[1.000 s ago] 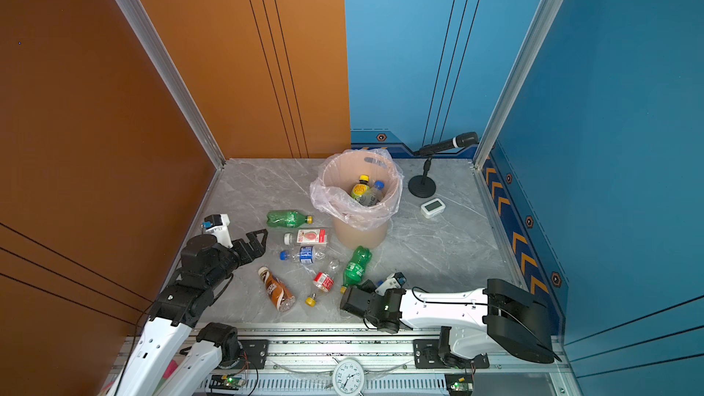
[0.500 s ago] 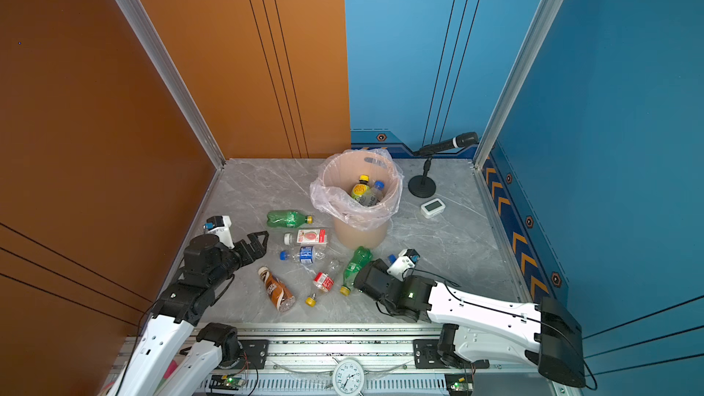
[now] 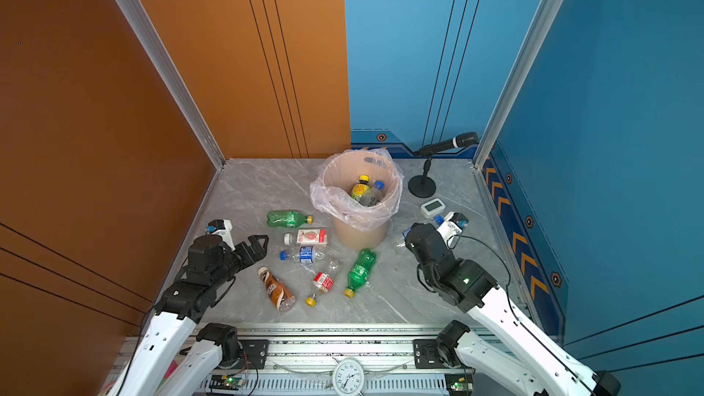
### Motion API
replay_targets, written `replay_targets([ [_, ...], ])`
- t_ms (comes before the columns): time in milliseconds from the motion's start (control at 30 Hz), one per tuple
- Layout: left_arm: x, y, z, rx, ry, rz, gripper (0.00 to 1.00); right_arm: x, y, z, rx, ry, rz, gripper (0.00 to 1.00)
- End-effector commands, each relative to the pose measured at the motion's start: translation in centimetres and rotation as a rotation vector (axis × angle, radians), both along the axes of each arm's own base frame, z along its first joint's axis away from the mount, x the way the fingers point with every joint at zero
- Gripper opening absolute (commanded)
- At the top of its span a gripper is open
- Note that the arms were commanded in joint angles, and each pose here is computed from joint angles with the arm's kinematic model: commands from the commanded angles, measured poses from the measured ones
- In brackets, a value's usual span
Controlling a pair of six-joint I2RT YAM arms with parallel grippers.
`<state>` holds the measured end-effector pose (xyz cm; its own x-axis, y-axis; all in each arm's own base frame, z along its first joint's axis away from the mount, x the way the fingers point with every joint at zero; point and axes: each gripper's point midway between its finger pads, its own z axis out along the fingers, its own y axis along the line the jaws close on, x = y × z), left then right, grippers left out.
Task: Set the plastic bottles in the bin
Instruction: 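Lift the water bottle with the right gripper and carry it over the bin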
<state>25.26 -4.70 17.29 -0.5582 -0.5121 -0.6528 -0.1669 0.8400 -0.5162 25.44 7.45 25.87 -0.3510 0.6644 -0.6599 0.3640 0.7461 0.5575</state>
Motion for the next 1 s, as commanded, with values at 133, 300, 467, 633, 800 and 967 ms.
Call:
replay_targets([
  [133, -1.5, 0.5, -2.0, -0.025, 0.067, 0.034, 0.97, 2.2, 0.3, 8.9, -0.254, -0.155, 0.132, 0.51],
  [300, -1.8, 0.5, -2.3, -0.042, 0.072, 0.043, 0.98, 4.4, 2.4, 14.7, -0.298, -0.278, 0.191, 0.51],
  [467, -2.0, 0.6, -2.3, -0.043, 0.076, 0.047, 0.97, 7.0, 5.8, 17.6, -0.335, -0.331, 0.28, 0.51],
  [633, -1.9, 0.7, -2.3, -0.047, 0.075, 0.05, 0.98, 9.9, 8.6, 17.4, -0.384, -0.319, 0.334, 0.51],
  [800, -2.0, 0.7, -2.2, -0.048, 0.076, 0.05, 0.98, 11.8, 9.8, 16.3, -0.414, -0.297, 0.347, 0.51],
  [967, -2.0, 0.8, -2.3, -0.051, 0.079, 0.053, 0.98, 12.8, 10.2, 15.1, -0.426, -0.268, 0.358, 0.52],
])
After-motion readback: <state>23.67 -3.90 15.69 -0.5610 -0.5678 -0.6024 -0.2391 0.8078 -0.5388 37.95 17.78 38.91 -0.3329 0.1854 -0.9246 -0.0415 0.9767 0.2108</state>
